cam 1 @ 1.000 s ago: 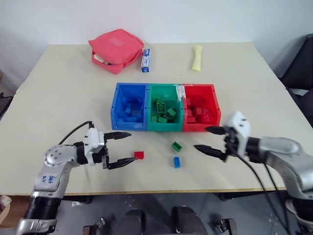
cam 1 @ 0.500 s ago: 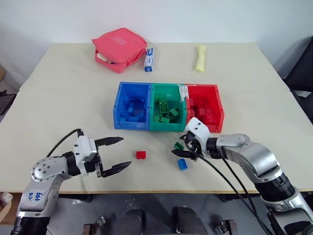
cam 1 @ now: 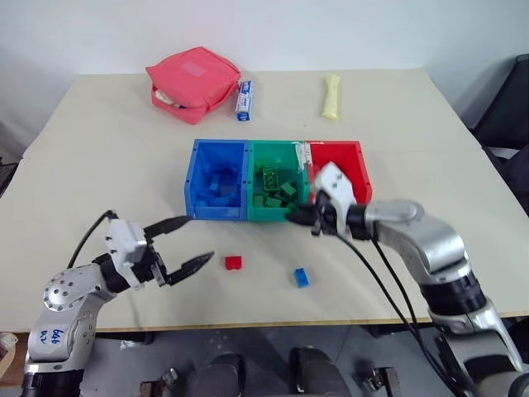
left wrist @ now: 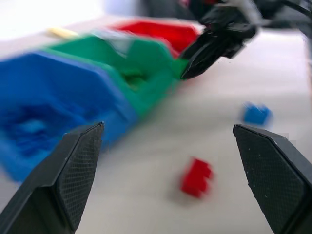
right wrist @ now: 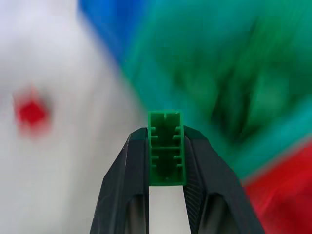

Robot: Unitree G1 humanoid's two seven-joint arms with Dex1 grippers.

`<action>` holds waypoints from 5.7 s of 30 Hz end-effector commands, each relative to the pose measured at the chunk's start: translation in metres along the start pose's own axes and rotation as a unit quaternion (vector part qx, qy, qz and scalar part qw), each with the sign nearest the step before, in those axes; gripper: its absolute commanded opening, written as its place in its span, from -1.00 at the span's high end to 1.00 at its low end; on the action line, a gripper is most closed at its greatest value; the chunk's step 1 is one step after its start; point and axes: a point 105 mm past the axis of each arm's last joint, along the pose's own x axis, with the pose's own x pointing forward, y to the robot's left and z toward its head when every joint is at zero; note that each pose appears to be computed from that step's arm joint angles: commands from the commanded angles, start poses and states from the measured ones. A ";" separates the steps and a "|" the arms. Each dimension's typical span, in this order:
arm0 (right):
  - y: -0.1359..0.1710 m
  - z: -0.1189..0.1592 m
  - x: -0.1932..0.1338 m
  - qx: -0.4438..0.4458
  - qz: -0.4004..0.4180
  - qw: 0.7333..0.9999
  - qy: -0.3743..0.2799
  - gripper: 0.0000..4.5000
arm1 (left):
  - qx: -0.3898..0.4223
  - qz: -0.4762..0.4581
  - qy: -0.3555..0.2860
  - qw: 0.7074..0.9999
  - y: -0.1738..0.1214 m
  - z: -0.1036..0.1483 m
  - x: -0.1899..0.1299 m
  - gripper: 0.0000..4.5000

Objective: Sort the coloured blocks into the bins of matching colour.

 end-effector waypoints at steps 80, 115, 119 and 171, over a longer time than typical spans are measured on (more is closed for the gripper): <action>0.054 -0.094 -0.047 -0.124 0.219 0.968 0.011 0.35 | 0.006 -0.160 0.057 0.985 -0.031 -0.016 -0.001 -1.00; 0.009 0.064 0.043 -0.139 0.093 0.975 -0.149 -0.99 | -0.024 0.089 0.017 0.996 0.010 -0.018 -0.040 -1.00; 0.010 0.035 -0.014 -0.166 0.116 0.965 -0.168 -0.99 | -0.057 0.032 0.058 0.996 0.008 -0.025 -0.042 -1.00; 0.028 -0.058 -0.184 -0.012 -0.242 0.959 -0.145 -1.00 | 0.029 -0.217 0.017 0.976 -0.047 0.035 0.165 0.59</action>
